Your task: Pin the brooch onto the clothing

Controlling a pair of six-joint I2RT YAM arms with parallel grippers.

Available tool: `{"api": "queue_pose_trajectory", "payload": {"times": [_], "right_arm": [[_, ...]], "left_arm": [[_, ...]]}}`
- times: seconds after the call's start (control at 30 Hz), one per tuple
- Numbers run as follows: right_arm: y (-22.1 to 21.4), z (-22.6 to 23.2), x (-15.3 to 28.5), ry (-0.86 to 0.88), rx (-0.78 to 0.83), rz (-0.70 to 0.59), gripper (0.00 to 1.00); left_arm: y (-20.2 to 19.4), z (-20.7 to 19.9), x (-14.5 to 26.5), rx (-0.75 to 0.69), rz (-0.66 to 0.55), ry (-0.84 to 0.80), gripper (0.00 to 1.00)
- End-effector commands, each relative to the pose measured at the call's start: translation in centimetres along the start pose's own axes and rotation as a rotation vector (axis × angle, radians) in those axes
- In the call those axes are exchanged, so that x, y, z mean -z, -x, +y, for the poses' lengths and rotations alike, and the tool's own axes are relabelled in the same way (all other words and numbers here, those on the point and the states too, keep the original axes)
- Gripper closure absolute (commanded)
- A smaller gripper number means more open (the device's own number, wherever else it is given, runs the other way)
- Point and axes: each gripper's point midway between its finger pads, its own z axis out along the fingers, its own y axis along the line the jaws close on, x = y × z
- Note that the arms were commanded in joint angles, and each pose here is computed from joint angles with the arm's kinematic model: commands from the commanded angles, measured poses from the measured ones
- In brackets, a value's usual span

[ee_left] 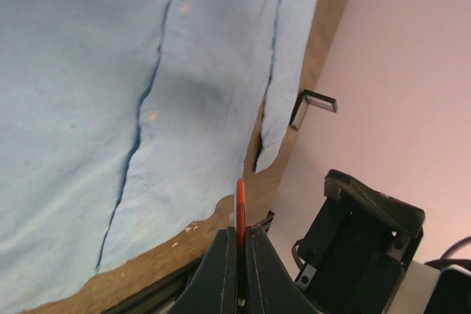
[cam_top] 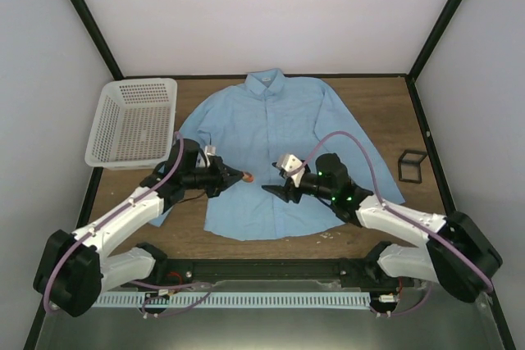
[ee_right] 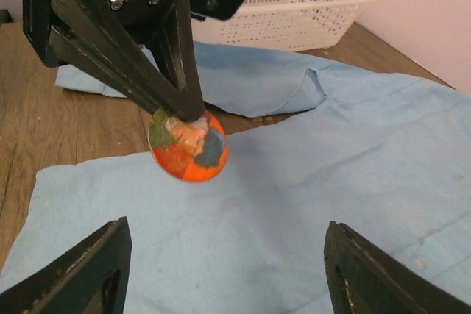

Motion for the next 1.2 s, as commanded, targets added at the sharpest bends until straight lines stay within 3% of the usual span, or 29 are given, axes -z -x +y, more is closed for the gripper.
{"api": "queue_pose_trajectory", "payload": {"times": [0.0,0.1,0.3,0.53,0.6,0.73,0.83,0.97,1.0,1.03,1.17], "right_arm": [[2.6,1.1,-1.7,0.025,0.201,-0.082,0.36],[2.0,1.7,-2.9,0.041,0.249,-0.062,0.44],[1.0,3.4,-5.3,0.080,0.332,-0.028,0.46],[1.3,3.4,-6.4,0.058,0.336,-0.050,0.82],[1.1,3.3,-6.5,0.054,0.330,-0.040,0.97],[1.2,3.3,-5.9,0.039,0.281,-0.062,0.99],[1.8,2.6,-4.5,-0.014,0.167,-0.105,0.99],[1.9,1.1,-2.0,-0.014,-0.134,-0.119,0.99],[2.1,0.9,-1.3,0.012,-0.214,-0.132,0.99],[2.3,0.4,-0.7,0.016,-0.306,-0.136,0.99],[2.6,-1.4,0.9,0.064,-0.645,-0.089,0.99]], "left_arm": [[-0.9,1.6,-0.1,0.165,0.040,0.028,1.00],[-0.8,2.2,-0.2,0.171,0.038,0.040,1.00],[-1.2,2.6,-0.8,0.179,0.079,0.036,1.00],[-1.1,2.5,-0.7,0.165,0.072,0.033,1.00],[-1.0,2.6,-0.7,0.162,0.068,0.036,1.00],[-0.9,2.3,-0.6,0.124,0.062,0.036,0.97],[-0.4,1.4,-0.2,0.053,0.039,0.031,0.78],[0.2,-1.5,1.6,-0.128,-0.031,-0.021,0.13],[0.3,-2.4,2.1,-0.185,-0.053,-0.048,0.05],[0.3,-3.4,2.6,-0.236,-0.075,-0.083,0.01],[-0.1,-7.2,4.2,-0.429,-0.118,-0.223,0.00]]}}
